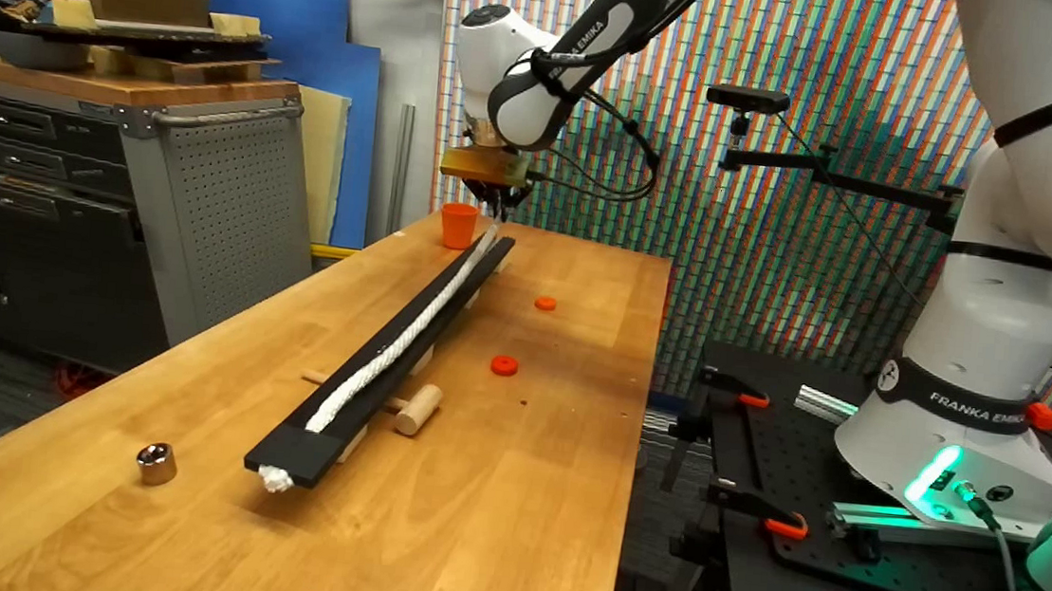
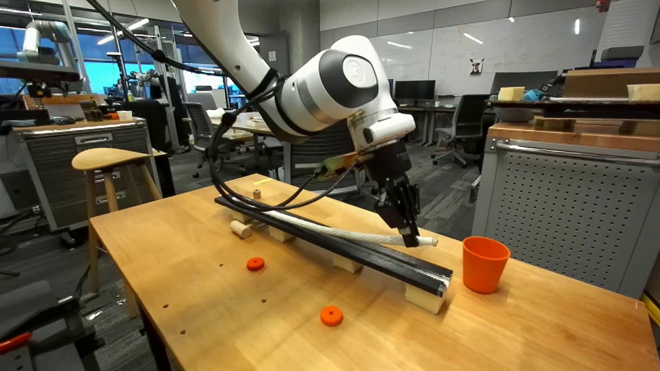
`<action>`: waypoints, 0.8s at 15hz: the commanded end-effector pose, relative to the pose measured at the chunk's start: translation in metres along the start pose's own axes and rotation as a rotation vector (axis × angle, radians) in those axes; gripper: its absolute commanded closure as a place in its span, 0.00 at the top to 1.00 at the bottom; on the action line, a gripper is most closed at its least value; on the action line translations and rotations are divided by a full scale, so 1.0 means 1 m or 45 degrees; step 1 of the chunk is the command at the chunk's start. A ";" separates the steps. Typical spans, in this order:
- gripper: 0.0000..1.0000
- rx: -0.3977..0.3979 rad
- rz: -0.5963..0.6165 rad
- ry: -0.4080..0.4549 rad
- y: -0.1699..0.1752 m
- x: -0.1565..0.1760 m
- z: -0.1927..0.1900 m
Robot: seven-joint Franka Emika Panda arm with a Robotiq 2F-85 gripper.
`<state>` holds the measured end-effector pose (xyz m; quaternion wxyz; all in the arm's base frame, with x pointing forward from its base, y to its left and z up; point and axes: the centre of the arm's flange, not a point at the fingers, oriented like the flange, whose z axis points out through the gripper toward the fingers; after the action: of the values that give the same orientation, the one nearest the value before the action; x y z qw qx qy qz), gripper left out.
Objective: Pick up the white rope and put it in between the black object.
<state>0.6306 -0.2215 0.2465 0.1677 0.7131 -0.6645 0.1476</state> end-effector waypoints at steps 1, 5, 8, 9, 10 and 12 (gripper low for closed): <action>0.03 -0.037 0.025 -0.006 -0.016 0.011 0.012; 0.03 -0.067 0.028 -0.021 -0.013 0.005 0.030; 0.03 -0.078 0.022 -0.026 -0.016 -0.001 0.040; 0.03 -0.080 0.021 -0.026 -0.017 -0.003 0.042; 0.03 -0.078 0.023 -0.025 -0.019 -0.004 0.045; 0.03 -0.072 0.026 -0.022 -0.024 -0.005 0.047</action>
<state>0.6357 -0.2286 0.2012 0.1809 0.7046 -0.6752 0.1224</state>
